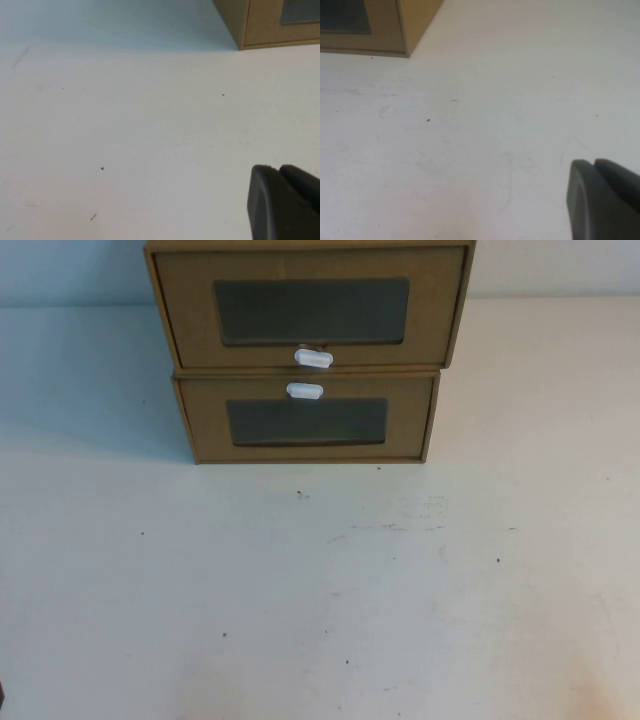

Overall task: Open the shoe box
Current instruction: 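Pull the top drawer of the cardboard box fully open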

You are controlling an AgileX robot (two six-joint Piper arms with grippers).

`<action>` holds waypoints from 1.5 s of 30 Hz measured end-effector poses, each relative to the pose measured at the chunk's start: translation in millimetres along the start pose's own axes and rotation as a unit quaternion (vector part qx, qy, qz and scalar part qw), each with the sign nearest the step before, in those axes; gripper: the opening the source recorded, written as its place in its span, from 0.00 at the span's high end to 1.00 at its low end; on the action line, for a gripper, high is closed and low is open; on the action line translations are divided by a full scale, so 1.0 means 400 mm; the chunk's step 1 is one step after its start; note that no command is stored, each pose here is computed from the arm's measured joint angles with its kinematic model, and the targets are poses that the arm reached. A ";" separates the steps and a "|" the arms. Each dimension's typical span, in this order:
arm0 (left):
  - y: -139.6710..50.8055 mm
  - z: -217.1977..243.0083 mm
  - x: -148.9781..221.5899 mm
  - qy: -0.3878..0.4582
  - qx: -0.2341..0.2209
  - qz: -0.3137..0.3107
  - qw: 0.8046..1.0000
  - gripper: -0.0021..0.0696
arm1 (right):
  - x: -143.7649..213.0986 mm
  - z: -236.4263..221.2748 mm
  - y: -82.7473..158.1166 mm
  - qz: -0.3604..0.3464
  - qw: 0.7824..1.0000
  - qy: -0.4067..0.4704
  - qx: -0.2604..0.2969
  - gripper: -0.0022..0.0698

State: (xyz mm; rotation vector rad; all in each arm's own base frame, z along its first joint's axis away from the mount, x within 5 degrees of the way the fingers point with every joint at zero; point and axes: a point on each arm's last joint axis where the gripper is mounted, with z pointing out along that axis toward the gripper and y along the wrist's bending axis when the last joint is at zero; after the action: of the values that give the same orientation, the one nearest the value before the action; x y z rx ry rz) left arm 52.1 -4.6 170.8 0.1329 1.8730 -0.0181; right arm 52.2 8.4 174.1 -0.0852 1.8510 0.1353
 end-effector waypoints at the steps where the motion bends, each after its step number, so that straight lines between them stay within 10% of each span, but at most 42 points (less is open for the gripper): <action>1: 0.000 0.000 0.000 0.000 0.000 0.000 1.000 0.98 | 0.000 0.000 0.000 0.000 1.000 0.000 0.000 0.99; 11: -0.001 0.000 -0.007 -0.015 0.002 -0.011 1.000 0.98 | 0.000 0.000 0.000 0.000 1.000 -0.001 0.000 0.99; 24: -0.006 -0.008 -0.061 -0.125 0.051 -0.283 0.950 0.98 | 0.000 0.000 0.000 0.000 1.000 -0.001 0.000 0.99; 32: -0.005 -0.025 -0.098 -0.144 0.056 -0.273 0.950 0.98 | 0.000 0.000 0.000 0.000 1.000 -0.001 0.000 0.99; 45: -0.026 0.010 -0.470 0.086 0.117 -0.076 0.986 0.98 | 0.000 0.000 0.000 0.000 1.000 -0.001 0.000 0.99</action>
State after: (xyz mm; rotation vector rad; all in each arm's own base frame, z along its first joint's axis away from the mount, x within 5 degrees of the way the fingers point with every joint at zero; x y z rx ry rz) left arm 110.3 -30.6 347.8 0.1572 2.0465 -0.3427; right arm 52.1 8.4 174.2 -0.0851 1.8493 0.1354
